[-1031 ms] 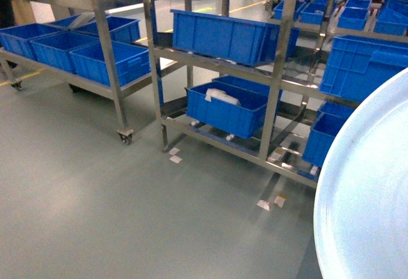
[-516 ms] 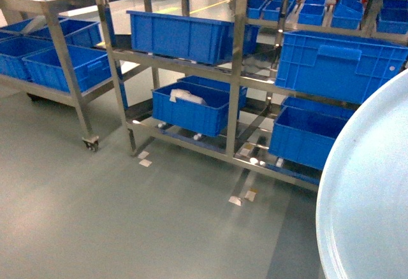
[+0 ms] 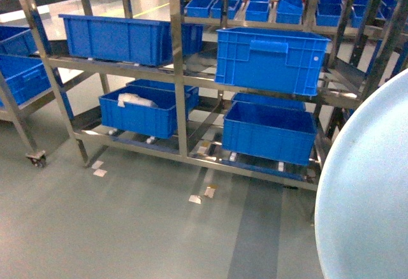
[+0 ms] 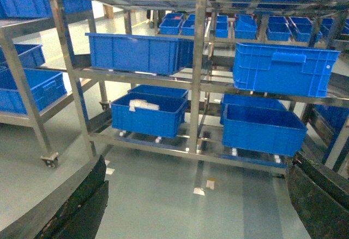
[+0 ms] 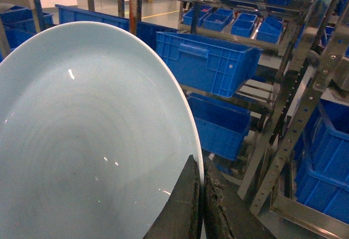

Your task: Place blue tray on left shelf second layer neatly

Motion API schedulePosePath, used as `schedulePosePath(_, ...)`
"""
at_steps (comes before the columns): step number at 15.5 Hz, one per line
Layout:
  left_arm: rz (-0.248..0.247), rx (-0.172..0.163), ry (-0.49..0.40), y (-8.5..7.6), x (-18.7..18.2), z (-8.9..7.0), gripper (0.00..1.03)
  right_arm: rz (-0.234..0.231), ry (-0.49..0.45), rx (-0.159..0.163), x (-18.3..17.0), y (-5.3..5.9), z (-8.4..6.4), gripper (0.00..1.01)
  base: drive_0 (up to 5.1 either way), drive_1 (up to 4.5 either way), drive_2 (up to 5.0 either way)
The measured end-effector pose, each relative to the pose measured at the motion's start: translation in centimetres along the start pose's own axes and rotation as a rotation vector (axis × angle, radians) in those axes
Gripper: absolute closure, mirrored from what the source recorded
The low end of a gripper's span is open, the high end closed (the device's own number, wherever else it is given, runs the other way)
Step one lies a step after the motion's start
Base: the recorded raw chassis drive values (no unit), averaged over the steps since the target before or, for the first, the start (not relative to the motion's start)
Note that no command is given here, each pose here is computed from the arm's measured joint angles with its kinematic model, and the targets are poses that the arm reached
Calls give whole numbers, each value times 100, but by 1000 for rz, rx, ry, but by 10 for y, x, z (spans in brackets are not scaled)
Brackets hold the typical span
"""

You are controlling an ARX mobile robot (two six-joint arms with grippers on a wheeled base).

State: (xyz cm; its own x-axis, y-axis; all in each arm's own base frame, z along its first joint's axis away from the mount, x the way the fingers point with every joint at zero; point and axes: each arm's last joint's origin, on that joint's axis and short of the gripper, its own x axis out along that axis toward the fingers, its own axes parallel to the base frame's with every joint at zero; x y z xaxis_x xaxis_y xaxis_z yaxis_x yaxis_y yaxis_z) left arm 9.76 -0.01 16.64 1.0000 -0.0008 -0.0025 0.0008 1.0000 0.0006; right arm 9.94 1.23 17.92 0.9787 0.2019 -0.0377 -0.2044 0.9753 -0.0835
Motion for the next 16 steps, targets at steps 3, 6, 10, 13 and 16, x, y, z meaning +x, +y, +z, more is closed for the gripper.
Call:
schedulePosePath(3, 0, 0, 0, 0, 0, 0, 5, 0, 0, 0, 0, 0, 0, 99, -169, -169, -169)
schedulePosePath(6, 0, 0, 0, 0, 0, 0, 5, 0, 0, 0, 0, 0, 0, 99, -150, -150, -150)
schedulePosePath(10, 0, 0, 0, 0, 0, 0, 5, 0, 0, 0, 0, 0, 0, 99, -157, -157, -157)
schedulePosePath(13, -4, 0, 1, 0, 0, 0, 5, -1, -1, 0, 0, 0, 0, 99, -103, -103, -103)
schedulePosePath(16, 2, 0, 3, 0, 0, 0, 5, 0, 1, 0, 0, 0, 0, 99, 1, 278, -276)
